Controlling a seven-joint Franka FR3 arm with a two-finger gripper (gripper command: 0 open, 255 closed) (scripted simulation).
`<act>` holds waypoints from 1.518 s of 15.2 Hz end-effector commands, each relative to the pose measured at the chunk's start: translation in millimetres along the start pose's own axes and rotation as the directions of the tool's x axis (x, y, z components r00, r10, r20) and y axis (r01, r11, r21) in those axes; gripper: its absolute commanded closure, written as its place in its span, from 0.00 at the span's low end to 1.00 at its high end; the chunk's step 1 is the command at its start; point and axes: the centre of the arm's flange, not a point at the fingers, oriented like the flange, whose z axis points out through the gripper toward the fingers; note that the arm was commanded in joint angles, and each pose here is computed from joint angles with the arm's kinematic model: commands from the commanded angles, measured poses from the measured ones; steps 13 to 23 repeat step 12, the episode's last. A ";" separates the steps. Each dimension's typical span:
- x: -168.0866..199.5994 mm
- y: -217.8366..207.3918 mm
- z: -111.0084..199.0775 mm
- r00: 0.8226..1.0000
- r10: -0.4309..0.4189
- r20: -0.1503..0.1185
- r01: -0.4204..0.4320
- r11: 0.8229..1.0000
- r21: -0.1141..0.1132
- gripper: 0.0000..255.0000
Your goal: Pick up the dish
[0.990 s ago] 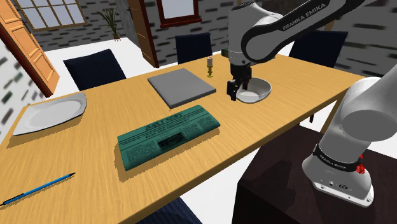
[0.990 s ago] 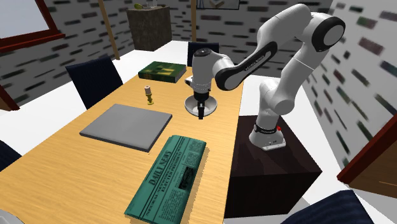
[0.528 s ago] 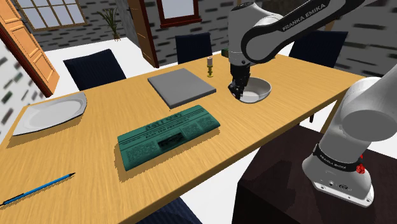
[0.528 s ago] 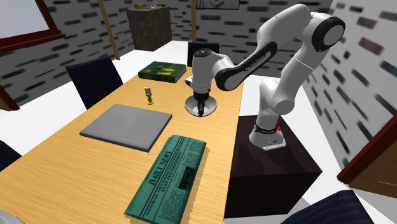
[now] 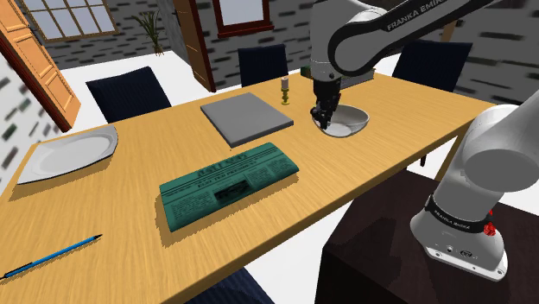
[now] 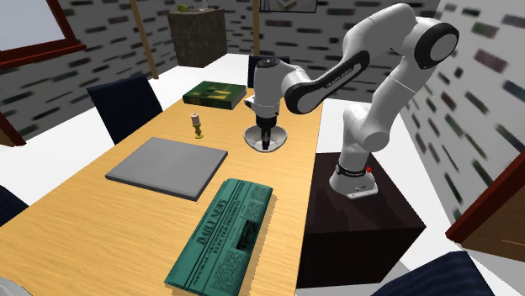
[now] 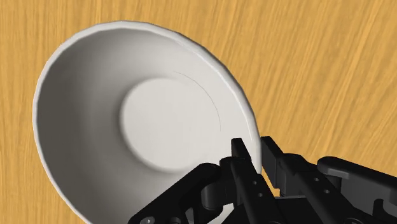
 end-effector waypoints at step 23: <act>0.5 6.9 -58.5 1.000 0.000 0.000 0.000 1.000 0.000 1.00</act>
